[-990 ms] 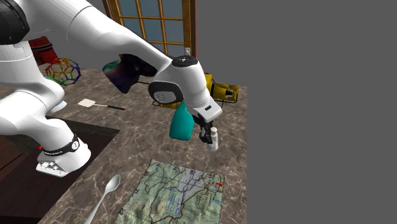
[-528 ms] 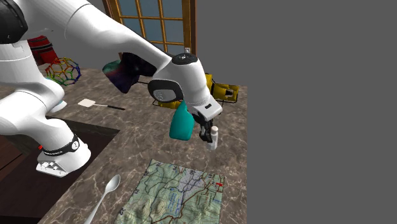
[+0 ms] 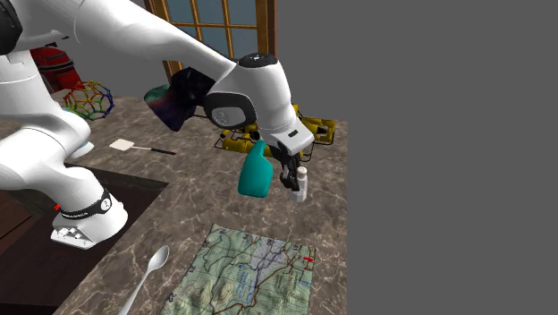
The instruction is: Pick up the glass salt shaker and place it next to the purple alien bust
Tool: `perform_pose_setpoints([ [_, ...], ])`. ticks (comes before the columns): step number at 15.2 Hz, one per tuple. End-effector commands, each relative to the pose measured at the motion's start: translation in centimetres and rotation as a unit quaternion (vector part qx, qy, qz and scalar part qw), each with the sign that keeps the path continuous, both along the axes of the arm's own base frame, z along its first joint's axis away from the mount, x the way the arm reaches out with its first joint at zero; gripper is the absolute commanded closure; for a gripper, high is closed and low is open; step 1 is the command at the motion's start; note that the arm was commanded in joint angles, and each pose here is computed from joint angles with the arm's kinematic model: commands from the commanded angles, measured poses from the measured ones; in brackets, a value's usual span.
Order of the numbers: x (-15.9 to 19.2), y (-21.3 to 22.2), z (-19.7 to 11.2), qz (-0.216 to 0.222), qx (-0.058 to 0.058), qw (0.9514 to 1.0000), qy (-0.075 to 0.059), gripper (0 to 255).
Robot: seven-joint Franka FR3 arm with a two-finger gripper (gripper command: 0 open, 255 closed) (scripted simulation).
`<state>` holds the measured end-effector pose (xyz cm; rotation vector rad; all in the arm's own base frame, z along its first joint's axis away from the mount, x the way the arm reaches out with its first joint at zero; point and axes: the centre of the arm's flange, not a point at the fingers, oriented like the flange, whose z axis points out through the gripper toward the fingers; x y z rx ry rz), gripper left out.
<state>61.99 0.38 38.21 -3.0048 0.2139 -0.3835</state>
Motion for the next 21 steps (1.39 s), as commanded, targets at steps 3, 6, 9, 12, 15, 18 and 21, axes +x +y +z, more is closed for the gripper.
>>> perform_pose_setpoints([
  [3, 0.0, 0.1, 2.1, 0.000, 0.000, 1.0000, 0.000, 255],
  [6, 0.0, 0.1, 3.6, 0.000, 0.000, 1.0000, 0.000, 255],
  [9, 0.0, 0.1, 5.2, 0.000, 0.000, 1.0000, 0.000, 255],
  [12, 0.0, 0.1, 6.8, 0.000, 0.000, 1.0000, 0.000, 255],
  [15, 0.0, 0.1, 8.4, 0.000, 0.000, 1.0000, 0.000, 255],
  [18, 0.0, 0.1, 10.0, 0.000, 0.000, 1.0000, 0.000, 255],
  [21, 0.0, 0.1, 11.6, 0.000, 0.000, 1.0000, 0.000, 255],
])
